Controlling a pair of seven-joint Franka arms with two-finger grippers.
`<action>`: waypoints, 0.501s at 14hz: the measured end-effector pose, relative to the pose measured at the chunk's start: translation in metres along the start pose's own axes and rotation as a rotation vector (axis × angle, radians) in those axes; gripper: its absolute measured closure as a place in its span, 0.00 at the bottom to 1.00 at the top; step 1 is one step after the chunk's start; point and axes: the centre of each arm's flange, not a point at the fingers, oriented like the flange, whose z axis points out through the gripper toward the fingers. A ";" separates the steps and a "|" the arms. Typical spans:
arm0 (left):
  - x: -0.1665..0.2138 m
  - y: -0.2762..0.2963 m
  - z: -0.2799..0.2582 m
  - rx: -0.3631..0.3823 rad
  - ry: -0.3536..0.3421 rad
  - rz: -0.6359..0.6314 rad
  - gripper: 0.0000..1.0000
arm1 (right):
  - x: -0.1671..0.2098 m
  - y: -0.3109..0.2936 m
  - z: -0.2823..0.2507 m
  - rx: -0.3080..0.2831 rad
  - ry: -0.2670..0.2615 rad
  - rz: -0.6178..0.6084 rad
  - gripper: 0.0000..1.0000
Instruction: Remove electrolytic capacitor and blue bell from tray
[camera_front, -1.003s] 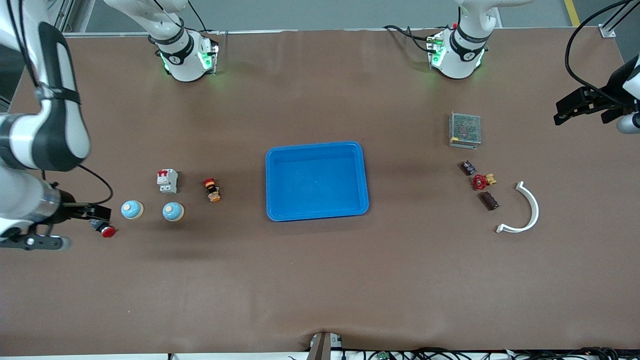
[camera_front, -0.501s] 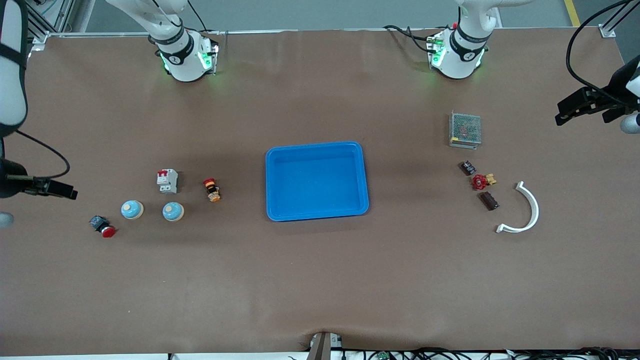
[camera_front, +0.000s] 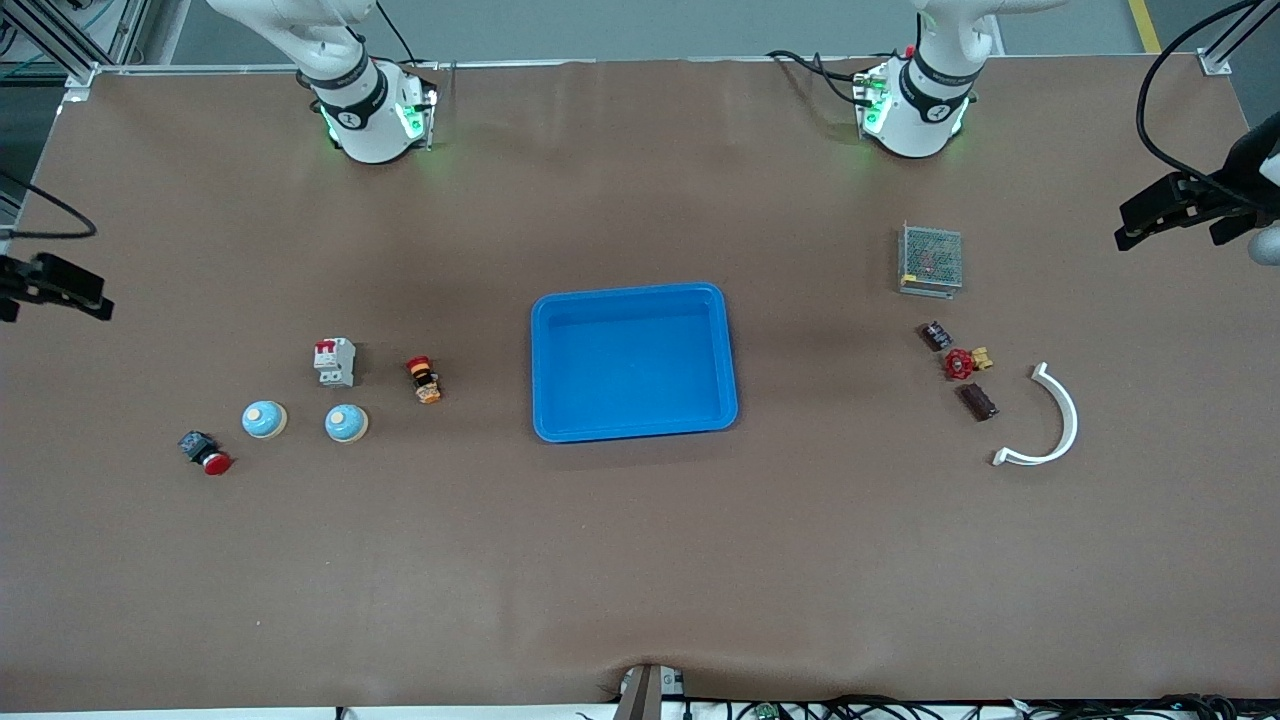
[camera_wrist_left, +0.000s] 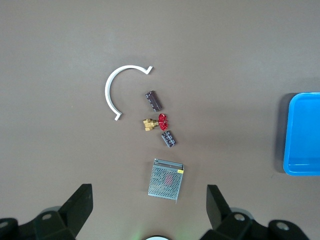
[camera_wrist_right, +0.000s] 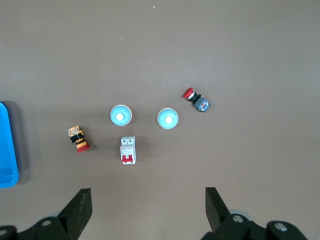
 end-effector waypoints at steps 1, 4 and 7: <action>0.000 0.000 0.000 0.000 0.000 0.000 0.00 | -0.005 -0.001 -0.008 -0.001 0.008 -0.006 0.00; 0.000 0.001 0.000 0.000 0.000 0.002 0.00 | -0.012 -0.011 -0.020 -0.002 0.022 -0.024 0.00; -0.002 0.004 0.001 0.002 -0.018 0.008 0.00 | -0.011 -0.014 -0.012 0.059 0.014 -0.021 0.00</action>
